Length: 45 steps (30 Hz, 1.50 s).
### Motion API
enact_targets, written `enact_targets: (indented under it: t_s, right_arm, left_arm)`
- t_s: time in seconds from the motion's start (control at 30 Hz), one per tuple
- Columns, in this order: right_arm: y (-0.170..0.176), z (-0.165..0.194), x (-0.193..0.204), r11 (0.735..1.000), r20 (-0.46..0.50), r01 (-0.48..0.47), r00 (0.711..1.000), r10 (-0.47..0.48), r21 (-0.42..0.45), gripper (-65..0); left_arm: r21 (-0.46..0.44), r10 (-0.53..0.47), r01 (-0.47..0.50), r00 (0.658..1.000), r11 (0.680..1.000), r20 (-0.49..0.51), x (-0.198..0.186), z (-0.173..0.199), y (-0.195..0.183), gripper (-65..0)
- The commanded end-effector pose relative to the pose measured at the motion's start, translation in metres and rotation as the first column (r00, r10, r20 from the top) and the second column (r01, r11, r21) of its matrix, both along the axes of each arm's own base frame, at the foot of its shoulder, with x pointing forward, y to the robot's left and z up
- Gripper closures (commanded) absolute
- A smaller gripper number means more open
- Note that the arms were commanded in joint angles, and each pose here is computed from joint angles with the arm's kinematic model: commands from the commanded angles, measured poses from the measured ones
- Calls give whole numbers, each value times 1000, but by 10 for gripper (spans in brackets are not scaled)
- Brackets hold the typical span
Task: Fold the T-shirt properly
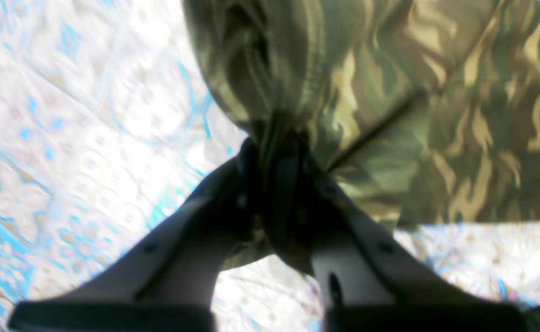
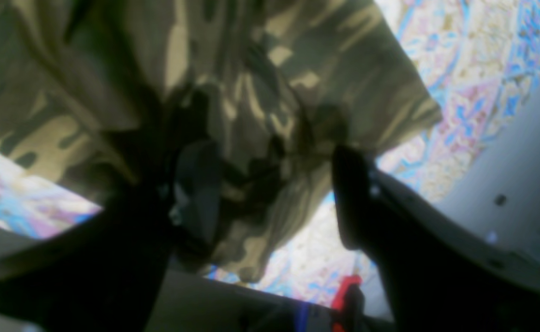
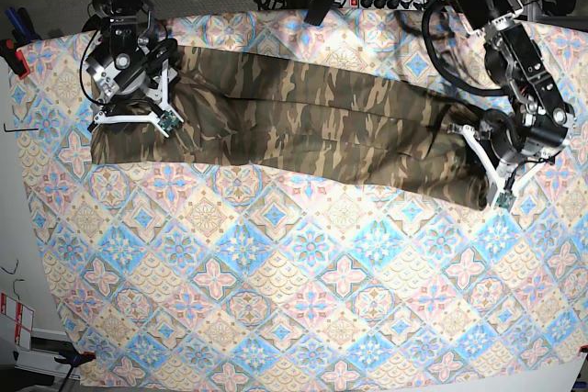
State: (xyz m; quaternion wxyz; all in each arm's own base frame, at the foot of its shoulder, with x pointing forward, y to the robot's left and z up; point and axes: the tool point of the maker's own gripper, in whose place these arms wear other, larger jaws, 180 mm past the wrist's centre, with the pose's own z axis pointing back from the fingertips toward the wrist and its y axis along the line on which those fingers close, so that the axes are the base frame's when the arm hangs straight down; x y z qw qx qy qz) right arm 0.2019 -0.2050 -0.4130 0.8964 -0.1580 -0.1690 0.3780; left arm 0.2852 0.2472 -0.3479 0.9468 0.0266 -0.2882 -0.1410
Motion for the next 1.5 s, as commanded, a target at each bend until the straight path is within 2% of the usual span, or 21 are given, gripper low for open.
enact_targets:
  t_s: [0.0,0.17,0.27,0.4,0.5,0.6,0.8,0.9,1.03,1.1,1.23,1.3,1.4,1.47]
  right_arm:
    - [-3,7,6,1000,29,0,1000,0,-11,-374]
    - [-3,7,6,1000,29,1,1000,0,-10,-374]
    - [-1,7,6,1000,29,3,1000,-2,-4,-374]
    - [4,6,6,1000,29,7,1000,-7,9,-374]
    - [6,5,6,1000,28,3,1000,-4,12,-374]
    - [5,5,6,1000,29,6,1000,-7,11,-374]
    - [5,5,6,1000,29,6,1000,-7,11,-374]
    - [5,5,6,1000,29,6,1000,-7,11,-374]
    - [7,5,6,1000,28,0,1000,-1,15,-374]
    - [6,5,6,1000,28,2,1000,-2,14,-374]
    - [5,5,6,1000,29,6,1000,-7,13,-374]
    - [5,5,6,1000,28,7,1000,-8,13,-374]
    - [7,5,5,1000,28,9,1000,-10,19,-374]
    - [9,4,5,1000,28,13,1000,-14,26,-374]
  left_arm:
    - [11,-29,29,999,1000,46,11,12,-4,-49]
    - [-27,-111,111,994,993,7,4,-3,-40,-49]
    - [-46,-159,160,987,986,27,-2,0,-68,-50]
    - [-73,-247,253,966,965,77,-6,12,-114,-51]
    - [-103,-339,347,937,932,86,-7,12,-152,-52]
    - [-136,-452,463,886,876,103,-12,14,-200,-52]
    - [-158,-610,629,778,762,152,-23,27,-268,-54]
    - [-180,-702,713,700,678,132,-37,20,-305,-54]
    - [-227,-781,776,618,589,85,-54,3,-342,-55]
    - [-218,-802,794,593,567,74,-52,1,-347,-55]
    - [-226,-809,797,585,561,55,-46,-4,-351,-56]
    - [-214,-830,817,556,535,47,-46,-6,-357,-56]
    - [-204,-870,855,492,477,27,-53,-9,-373,-58]
    - [-205,-889,872,458,444,23,-57,-9,-387,-92]
